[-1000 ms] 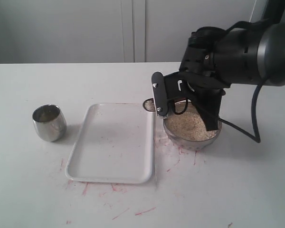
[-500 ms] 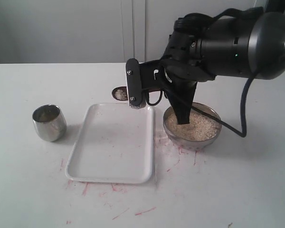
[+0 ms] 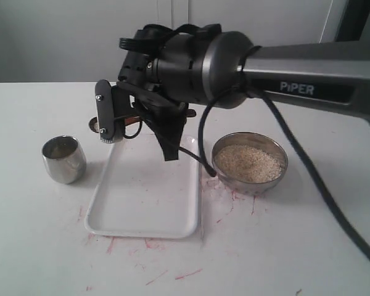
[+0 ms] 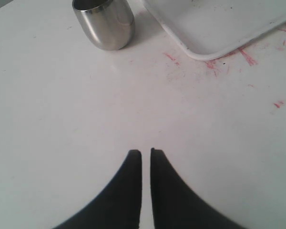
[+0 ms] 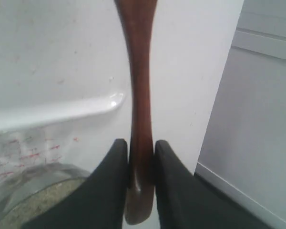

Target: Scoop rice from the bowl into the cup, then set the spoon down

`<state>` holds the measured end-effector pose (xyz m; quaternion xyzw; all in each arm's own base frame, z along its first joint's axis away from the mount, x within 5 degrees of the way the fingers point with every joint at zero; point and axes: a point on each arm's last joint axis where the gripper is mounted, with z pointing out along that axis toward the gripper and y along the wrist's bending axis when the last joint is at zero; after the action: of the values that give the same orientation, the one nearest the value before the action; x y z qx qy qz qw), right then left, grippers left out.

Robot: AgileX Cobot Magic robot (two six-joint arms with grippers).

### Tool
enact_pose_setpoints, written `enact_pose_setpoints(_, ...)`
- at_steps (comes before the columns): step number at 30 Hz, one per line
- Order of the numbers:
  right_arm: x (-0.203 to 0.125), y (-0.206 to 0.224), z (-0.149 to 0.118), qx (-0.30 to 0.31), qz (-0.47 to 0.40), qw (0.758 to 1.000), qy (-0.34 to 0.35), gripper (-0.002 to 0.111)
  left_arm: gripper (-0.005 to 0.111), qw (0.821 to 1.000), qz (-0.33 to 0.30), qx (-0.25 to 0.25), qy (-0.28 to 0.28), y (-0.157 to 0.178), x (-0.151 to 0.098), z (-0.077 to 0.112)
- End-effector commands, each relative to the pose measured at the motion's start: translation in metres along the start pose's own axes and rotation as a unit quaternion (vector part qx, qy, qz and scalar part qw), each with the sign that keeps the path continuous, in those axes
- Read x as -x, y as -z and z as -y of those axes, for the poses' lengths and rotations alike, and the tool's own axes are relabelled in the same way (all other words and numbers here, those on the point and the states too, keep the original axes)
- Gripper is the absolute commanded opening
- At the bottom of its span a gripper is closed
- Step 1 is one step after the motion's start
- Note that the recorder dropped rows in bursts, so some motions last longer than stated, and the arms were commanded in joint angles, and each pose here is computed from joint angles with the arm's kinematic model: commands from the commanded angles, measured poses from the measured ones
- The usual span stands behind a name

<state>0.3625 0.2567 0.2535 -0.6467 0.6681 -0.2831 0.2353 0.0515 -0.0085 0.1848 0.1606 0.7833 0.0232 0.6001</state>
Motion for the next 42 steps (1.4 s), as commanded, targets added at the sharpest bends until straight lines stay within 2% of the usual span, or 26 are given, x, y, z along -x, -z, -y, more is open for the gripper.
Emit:
enact_pose_setpoints(1, 0.017, -0.001, 0.003, -0.005, 0.005, 1.000, -0.006, 0.000, 0.014, 1.000, -0.019, -0.006, 0.003, -0.001, -0.006, 0.001)
enact_pose_setpoints(17, 0.057, -0.018, -0.001, -0.026, 0.035, 0.999, 0.015, 0.000, 0.014, 1.000, -0.019, -0.006, 0.003, -0.001, -0.006, 0.001)
enact_pose_setpoints(24, 0.073, -0.021, -0.008, -0.064, 0.049, 0.995, 0.062, 0.000, 0.014, 1.000, -0.019, -0.006, 0.003, -0.001, -0.006, 0.001)
enact_pose_setpoints(33, 0.077, -0.028, -0.010, -0.082, 0.048, 0.995, 0.020, 0.000, 0.014, 1.000, -0.019, -0.006, 0.003, -0.001, -0.006, 0.001)
enact_pose_setpoints(42, 0.076, -0.045, -0.022, -0.071, 0.014, 0.997, -0.013, 0.000, 0.014, 1.000, -0.019, -0.006, 0.003, -0.001, -0.006, 0.001)
